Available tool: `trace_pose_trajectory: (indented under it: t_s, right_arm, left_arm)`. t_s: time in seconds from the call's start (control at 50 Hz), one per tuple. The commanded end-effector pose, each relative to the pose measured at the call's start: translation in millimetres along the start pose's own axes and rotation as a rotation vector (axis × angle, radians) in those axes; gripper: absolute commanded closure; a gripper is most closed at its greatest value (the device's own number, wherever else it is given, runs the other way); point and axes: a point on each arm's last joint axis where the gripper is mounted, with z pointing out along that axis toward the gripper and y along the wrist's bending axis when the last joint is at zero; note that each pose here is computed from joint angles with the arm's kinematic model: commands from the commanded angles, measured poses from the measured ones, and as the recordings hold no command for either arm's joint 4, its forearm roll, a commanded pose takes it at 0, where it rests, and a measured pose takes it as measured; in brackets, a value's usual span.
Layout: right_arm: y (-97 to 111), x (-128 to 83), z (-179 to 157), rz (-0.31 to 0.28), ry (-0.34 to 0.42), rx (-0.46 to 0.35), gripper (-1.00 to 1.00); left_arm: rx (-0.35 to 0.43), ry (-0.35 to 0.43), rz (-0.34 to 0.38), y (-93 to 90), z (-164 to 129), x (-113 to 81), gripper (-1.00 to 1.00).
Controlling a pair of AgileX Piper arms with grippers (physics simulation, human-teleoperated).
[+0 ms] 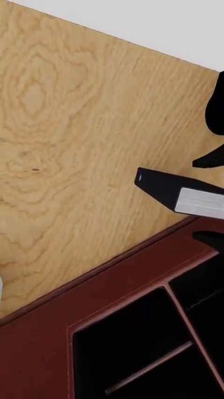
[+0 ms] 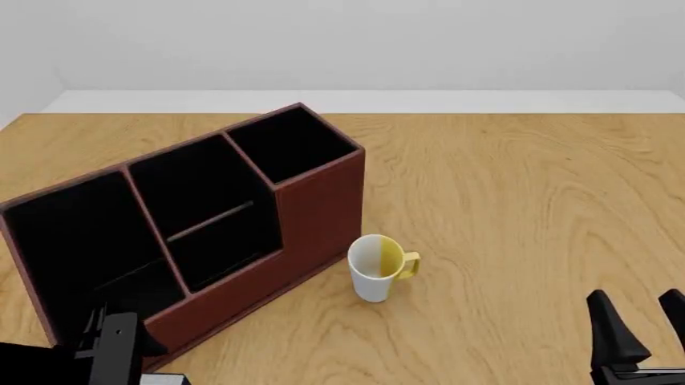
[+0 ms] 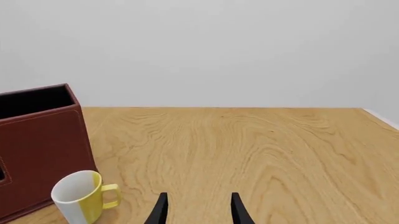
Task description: Pick up the book and place it in the front compartment of the caddy.
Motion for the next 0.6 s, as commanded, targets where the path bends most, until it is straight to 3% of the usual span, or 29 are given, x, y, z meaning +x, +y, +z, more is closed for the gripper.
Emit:
trace_pose_trajectory:
  t_s: [0.02, 0.3, 0.6]
  right_arm:
    - [-0.1, 0.0, 0.0, -0.002, 0.0, 0.001, -1.0]
    - [-0.1, 0.2, 0.1, -0.004, 0.0, 0.002, -1.0]
    - [-0.1, 0.0, -0.1, -0.003, 0.0, 0.002, -1.0]
  left_arm:
    - [0.019, -0.021, -0.014, -10.5, 8.3, 0.2, -1.0]
    - [0.049, -0.043, -0.059, -30.6, 22.1, 9.3, -1.0]
    - [0.04, -0.048, -0.085, -33.7, 23.1, 15.2, -1.0]
